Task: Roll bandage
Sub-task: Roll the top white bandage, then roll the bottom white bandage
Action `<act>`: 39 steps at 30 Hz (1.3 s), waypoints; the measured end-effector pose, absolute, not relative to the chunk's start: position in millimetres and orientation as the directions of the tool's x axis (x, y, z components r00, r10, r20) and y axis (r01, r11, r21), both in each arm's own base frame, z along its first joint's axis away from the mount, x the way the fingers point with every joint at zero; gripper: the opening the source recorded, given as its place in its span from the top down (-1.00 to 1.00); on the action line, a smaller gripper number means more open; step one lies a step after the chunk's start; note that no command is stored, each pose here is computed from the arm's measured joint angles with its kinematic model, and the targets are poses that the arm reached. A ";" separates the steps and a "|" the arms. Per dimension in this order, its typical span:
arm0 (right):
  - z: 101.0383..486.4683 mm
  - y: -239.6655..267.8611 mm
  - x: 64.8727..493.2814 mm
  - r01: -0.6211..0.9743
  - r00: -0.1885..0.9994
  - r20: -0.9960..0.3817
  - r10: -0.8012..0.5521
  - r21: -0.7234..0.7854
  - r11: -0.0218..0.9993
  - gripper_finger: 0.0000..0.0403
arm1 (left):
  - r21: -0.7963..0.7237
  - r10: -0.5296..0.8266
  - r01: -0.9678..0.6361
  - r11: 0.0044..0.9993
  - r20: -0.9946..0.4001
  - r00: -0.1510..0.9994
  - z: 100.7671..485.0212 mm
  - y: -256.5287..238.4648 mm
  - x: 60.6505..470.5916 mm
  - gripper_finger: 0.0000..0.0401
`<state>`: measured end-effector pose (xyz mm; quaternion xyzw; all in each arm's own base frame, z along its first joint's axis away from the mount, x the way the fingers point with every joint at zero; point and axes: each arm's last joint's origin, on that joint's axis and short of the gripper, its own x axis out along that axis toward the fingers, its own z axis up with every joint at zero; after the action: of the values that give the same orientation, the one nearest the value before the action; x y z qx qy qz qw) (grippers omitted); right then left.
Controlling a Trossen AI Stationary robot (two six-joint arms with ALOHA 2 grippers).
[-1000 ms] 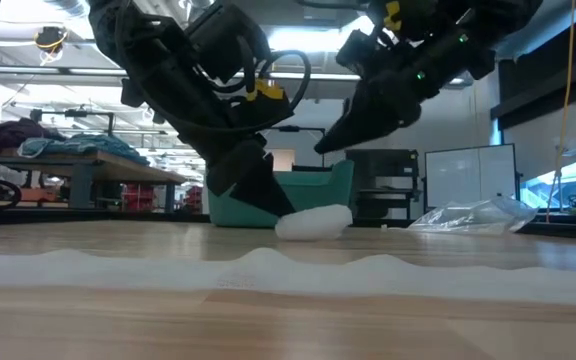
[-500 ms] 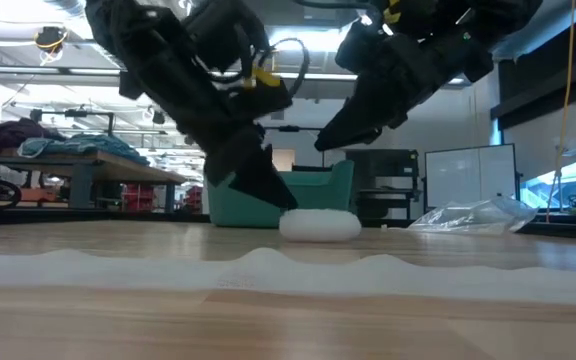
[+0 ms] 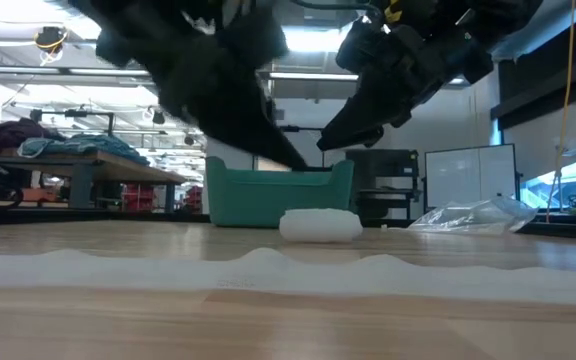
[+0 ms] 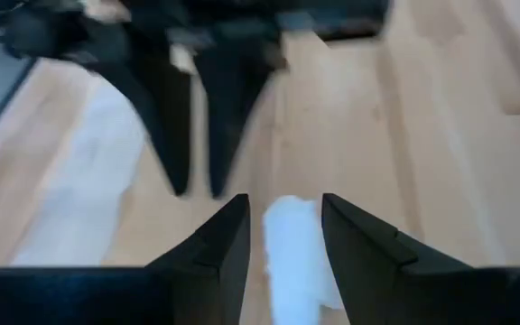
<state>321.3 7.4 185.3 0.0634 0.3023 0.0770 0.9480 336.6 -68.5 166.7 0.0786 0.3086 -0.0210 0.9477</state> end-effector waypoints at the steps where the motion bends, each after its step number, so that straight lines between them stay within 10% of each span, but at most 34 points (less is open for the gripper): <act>1: 185.3 7.8 321.2 -0.116 0.803 -0.563 0.197 0.176 0.978 0.29 | 0.134 0.009 0.087 0.987 -0.589 0.808 161.3 -69.1 338.9 0.56; 12: 179.0 41.7 314.0 -0.174 0.743 -0.632 0.222 0.138 0.975 0.29 | 0.101 0.042 0.026 0.994 -0.617 0.786 130.6 -64.2 360.2 0.56; 20: 176.8 46.4 311.8 -0.148 0.740 -0.657 0.145 0.051 0.988 0.29 | 0.320 0.359 -0.196 0.927 -0.605 0.710 158.0 -37.7 360.0 0.56; 29: 187.2 48.0 304.0 -0.160 0.681 -0.697 0.226 0.160 0.974 0.29 | 0.281 0.250 -0.089 0.955 -0.611 0.751 230.7 -80.7 319.8 0.56; 39: 197.8 100.3 288.1 -0.246 0.630 -0.689 0.359 0.261 0.933 0.29 | -0.240 -0.110 -0.199 0.950 -0.856 0.504 251.3 -131.2 238.6 0.56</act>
<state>288.1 100.3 197.8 0.0710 0.3958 0.1680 0.9000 238.6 -131.2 251.3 -0.1555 0.4972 0.0260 0.8532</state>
